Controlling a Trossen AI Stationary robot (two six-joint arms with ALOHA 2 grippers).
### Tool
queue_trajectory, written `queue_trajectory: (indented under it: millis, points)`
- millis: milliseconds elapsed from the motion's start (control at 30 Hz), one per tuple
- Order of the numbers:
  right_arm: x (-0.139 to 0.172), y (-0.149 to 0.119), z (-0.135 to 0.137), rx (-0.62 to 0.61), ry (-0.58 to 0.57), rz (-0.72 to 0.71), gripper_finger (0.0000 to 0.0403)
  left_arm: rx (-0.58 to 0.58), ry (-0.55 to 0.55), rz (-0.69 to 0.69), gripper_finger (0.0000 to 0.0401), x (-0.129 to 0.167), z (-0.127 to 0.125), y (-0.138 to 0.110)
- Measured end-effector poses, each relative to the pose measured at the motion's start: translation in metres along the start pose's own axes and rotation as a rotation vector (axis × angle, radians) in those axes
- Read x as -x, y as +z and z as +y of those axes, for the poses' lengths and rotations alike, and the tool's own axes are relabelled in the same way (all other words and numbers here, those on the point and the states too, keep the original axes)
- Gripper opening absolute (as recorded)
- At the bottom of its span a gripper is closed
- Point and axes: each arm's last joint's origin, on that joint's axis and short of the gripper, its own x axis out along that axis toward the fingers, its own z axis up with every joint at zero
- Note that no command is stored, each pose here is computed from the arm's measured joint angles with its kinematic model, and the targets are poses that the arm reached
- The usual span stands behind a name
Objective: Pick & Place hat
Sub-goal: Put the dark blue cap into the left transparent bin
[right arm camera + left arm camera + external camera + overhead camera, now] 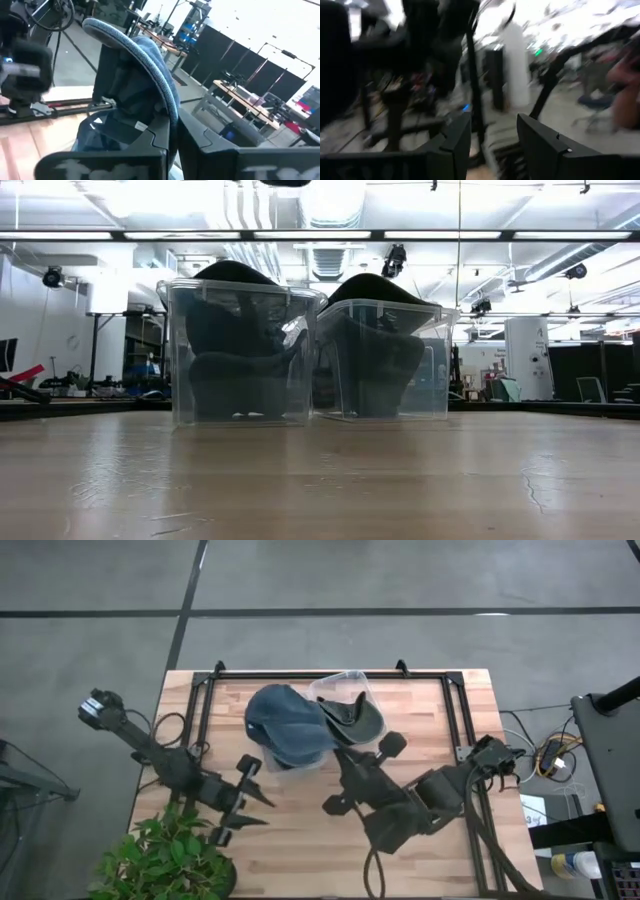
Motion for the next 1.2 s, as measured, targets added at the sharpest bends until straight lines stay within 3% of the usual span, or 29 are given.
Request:
queue_trajectory:
  millis: [100,267,367,500,600,800,967,1100,1200]
  points:
    - [-0.005,0.004,-0.004,0.015,0.003,-0.003,0.001,-0.04,0.064,0.069,0.0153,-0.002,0.001,-0.012]
    - [-0.017,0.024,-0.013,-0.052,0.153,-0.067,0.001,-0.102,0.214,0.134,0.0153,-0.006,0.009,-0.027]
    - [-0.021,0.034,-0.016,-0.039,0.159,-0.121,0.0009,-0.095,0.305,0.183,0.0153,-0.008,0.014,-0.038]
    - [-0.023,0.043,-0.02,-0.021,0.177,-0.19,0.0009,-0.073,0.32,0.182,0.0153,-0.006,0.015,-0.048]
    - [-0.024,0.05,-0.028,-0.04,0.227,-0.246,0.0009,-0.063,0.302,0.108,0.0153,0.0,0.014,-0.053]
    - [-0.029,0.053,-0.045,-0.053,0.251,-0.267,0.0009,-0.025,0.147,-0.128,0.0153,0.027,0.012,-0.068]
    - [-0.041,0.055,-0.052,-0.085,0.287,-0.29,0.0009,-0.01,0.243,-0.368,0.0153,0.061,0.026,-0.073]
    - [-0.054,0.056,-0.052,-0.181,0.412,-0.342,0.0009,0.008,0.36,-0.383,0.0153,0.066,0.041,-0.069]
    - [-0.065,0.053,-0.044,-0.18,0.412,-0.338,0.0009,0.004,0.353,-0.381,0.0153,0.065,0.044,-0.07]
